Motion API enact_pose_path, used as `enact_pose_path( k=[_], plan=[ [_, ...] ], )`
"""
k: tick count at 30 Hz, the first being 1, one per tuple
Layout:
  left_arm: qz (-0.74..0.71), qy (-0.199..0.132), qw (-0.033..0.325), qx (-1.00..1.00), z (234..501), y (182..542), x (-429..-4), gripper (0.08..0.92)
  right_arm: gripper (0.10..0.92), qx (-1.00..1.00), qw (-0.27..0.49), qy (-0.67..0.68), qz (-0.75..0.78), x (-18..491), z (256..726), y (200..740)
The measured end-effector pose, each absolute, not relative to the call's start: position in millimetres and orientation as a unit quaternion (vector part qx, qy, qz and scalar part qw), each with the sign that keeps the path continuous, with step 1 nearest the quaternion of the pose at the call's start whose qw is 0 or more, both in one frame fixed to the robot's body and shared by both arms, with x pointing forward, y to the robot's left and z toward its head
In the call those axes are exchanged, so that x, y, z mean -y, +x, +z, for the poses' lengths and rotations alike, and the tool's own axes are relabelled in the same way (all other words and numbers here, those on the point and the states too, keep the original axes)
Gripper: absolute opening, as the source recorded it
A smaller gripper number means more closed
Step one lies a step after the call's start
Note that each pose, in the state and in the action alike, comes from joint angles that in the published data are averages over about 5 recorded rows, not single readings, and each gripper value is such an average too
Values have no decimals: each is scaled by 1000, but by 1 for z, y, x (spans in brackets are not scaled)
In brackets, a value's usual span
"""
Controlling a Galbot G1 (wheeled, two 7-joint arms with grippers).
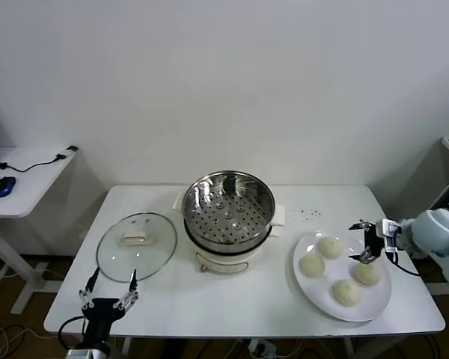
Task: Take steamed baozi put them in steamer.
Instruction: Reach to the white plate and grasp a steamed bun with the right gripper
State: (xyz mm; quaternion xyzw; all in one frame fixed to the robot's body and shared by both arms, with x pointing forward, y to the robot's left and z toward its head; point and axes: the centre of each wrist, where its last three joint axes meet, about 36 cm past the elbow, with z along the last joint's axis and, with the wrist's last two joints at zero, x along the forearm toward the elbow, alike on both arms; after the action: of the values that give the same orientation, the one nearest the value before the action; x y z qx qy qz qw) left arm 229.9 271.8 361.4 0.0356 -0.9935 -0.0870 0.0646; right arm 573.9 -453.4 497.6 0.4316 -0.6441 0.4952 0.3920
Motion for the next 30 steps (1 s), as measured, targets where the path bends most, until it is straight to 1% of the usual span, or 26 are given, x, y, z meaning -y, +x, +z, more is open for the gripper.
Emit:
enact_pose_path(
  k=[7,14,30],
  plan=[
    [-87,40,69,993,359,228,-275,823,823,604,426,453,498,429,491,611],
    [-87,45,72,993,358,225,-278,823,823,576,450,464,500,409,479,636],
    [-80,47,72,993,355,224,-279,823,822,546,476,471,503,385,455,660]
  ],
)
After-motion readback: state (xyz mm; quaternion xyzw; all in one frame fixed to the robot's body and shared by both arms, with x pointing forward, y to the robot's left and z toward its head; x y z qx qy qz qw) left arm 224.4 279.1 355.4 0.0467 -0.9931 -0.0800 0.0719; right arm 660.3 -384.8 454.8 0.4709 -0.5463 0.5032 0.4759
